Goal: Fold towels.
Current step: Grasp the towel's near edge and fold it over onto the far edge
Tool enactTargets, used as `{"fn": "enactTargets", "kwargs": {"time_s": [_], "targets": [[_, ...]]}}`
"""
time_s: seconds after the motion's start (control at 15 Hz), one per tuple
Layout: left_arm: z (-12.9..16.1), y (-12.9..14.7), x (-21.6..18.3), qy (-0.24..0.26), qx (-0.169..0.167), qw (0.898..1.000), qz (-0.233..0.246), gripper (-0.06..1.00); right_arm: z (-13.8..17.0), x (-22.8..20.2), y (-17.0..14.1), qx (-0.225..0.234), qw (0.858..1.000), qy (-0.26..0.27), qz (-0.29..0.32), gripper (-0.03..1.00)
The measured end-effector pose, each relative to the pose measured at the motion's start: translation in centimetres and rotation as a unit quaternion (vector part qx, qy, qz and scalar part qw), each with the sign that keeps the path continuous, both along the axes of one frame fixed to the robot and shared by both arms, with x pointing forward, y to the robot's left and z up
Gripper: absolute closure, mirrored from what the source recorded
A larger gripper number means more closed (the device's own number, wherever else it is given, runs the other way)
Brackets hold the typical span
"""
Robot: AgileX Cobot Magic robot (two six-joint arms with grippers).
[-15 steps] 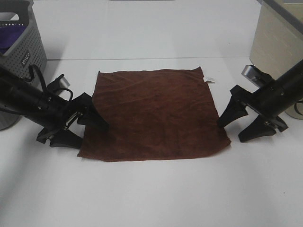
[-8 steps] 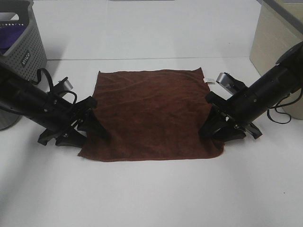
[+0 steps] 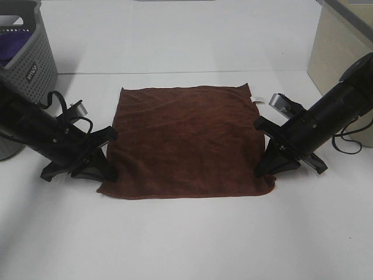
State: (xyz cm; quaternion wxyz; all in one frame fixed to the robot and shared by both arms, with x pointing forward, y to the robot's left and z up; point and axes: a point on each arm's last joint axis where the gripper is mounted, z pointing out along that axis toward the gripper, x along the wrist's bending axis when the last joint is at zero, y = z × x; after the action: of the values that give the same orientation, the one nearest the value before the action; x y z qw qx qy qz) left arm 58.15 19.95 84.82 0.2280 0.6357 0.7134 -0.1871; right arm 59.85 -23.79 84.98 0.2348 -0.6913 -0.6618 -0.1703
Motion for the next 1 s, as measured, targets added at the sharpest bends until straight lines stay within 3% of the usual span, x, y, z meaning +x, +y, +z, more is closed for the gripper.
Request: {"fn": "enactTargets", "kwargs": {"time_s": [0.2, 0.47, 0.53, 0.67, 1.0], "targets": [[0.0, -0.1, -0.5, 0.019, -0.002, 1.000, -0.019, 0.94, 0.0, -0.3, 0.0, 0.001, 1.000, 0.013, 0.015, 0.94], [0.5, 0.3, -1.0, 0.039, 0.024, 0.998, -0.040, 0.94, 0.0, -0.7, -0.1, -0.006, 0.999, 0.034, 0.018, 0.94], [0.9, 0.6, -1.6, 0.064, 0.042, 0.996, -0.048, 0.94, 0.9, -1.0, -0.3, -0.032, 0.998, 0.046, 0.015, 0.94], [1.5, 0.5, -1.8, 0.075, 0.037, 0.995, -0.047, 0.94, 1.8, -1.3, -0.6, -0.046, 0.997, 0.056, 0.014, 0.94], [3.8, 0.4, -1.6, 0.037, 0.034, 0.998, -0.039, 0.94, 2.4, -0.8, -0.6, -0.047, 0.997, 0.052, 0.013, 0.94]]}}
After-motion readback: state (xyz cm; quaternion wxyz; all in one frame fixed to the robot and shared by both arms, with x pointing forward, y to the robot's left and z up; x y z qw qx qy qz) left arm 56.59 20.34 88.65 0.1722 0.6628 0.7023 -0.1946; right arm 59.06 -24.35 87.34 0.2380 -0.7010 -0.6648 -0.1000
